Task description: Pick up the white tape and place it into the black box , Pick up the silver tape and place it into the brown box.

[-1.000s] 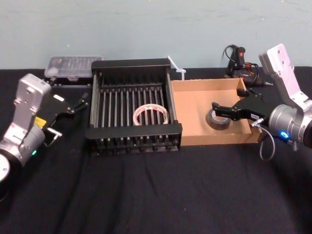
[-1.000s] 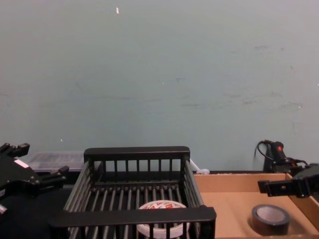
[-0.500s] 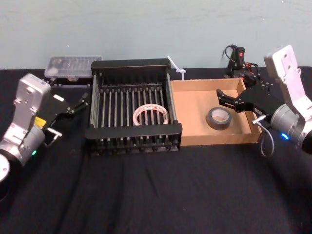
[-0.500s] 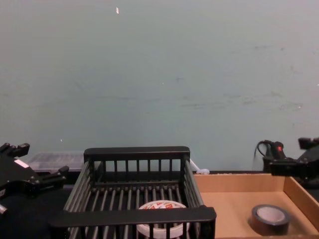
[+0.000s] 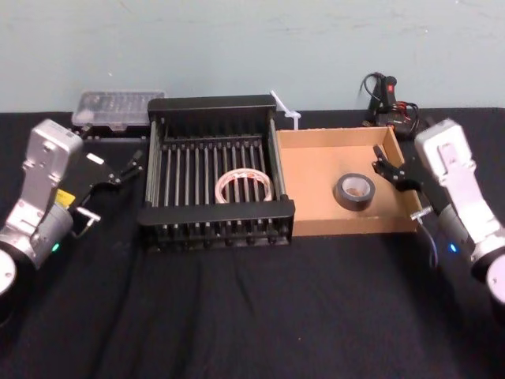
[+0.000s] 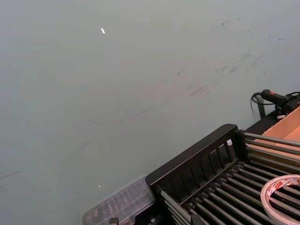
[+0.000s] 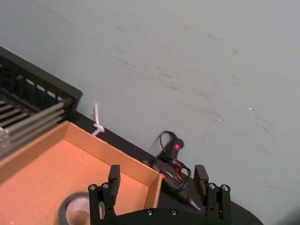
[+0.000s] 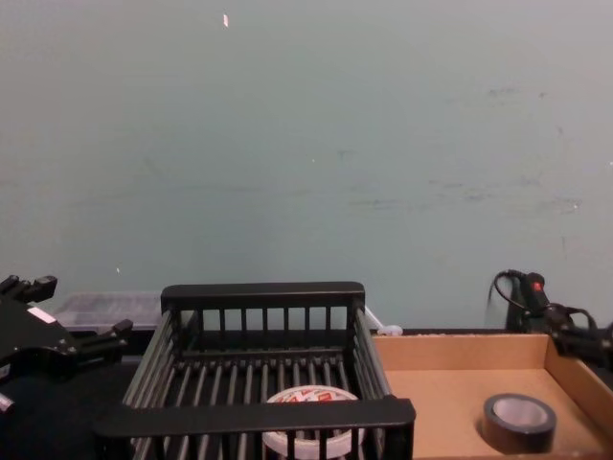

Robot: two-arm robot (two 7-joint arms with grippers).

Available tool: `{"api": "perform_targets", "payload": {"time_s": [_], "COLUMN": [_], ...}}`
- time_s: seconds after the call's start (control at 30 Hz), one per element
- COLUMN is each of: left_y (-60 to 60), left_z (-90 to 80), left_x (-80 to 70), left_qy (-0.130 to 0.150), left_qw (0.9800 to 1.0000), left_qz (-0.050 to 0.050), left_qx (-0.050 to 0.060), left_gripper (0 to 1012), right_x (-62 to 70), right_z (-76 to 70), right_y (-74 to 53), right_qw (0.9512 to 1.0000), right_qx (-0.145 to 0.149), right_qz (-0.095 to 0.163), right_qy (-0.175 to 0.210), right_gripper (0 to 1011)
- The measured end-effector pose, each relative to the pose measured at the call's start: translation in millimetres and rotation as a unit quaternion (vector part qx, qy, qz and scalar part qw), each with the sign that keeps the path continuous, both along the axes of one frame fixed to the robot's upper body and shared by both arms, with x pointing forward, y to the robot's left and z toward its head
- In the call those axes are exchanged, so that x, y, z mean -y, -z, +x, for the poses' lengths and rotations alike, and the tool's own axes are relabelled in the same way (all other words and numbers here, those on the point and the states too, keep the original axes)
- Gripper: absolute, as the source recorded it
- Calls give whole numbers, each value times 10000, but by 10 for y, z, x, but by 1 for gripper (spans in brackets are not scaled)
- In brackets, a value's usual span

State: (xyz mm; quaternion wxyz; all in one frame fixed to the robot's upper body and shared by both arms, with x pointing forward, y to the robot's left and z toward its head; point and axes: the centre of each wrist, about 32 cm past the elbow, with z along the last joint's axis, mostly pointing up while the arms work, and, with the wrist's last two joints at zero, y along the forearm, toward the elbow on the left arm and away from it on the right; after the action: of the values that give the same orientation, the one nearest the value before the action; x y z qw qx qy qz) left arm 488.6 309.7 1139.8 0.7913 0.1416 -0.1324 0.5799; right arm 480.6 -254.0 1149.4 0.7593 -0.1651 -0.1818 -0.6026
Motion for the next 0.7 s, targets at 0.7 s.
{"api": "perform_targets", "payload": {"time_s": [0.7], "left_y": [0], "left_z": [0], "left_x": [0], "left_qy": [0], "left_qw": [10000], "left_qz": [-1], "left_qx": [0], "left_gripper": [1001], "right_x": [2], "right_z": [-37], "right_y": [178], "right_qw": [9998], "right_qx": [15], "right_qz": [-15], "right_qy": [209], "right_gripper": [1002]}}
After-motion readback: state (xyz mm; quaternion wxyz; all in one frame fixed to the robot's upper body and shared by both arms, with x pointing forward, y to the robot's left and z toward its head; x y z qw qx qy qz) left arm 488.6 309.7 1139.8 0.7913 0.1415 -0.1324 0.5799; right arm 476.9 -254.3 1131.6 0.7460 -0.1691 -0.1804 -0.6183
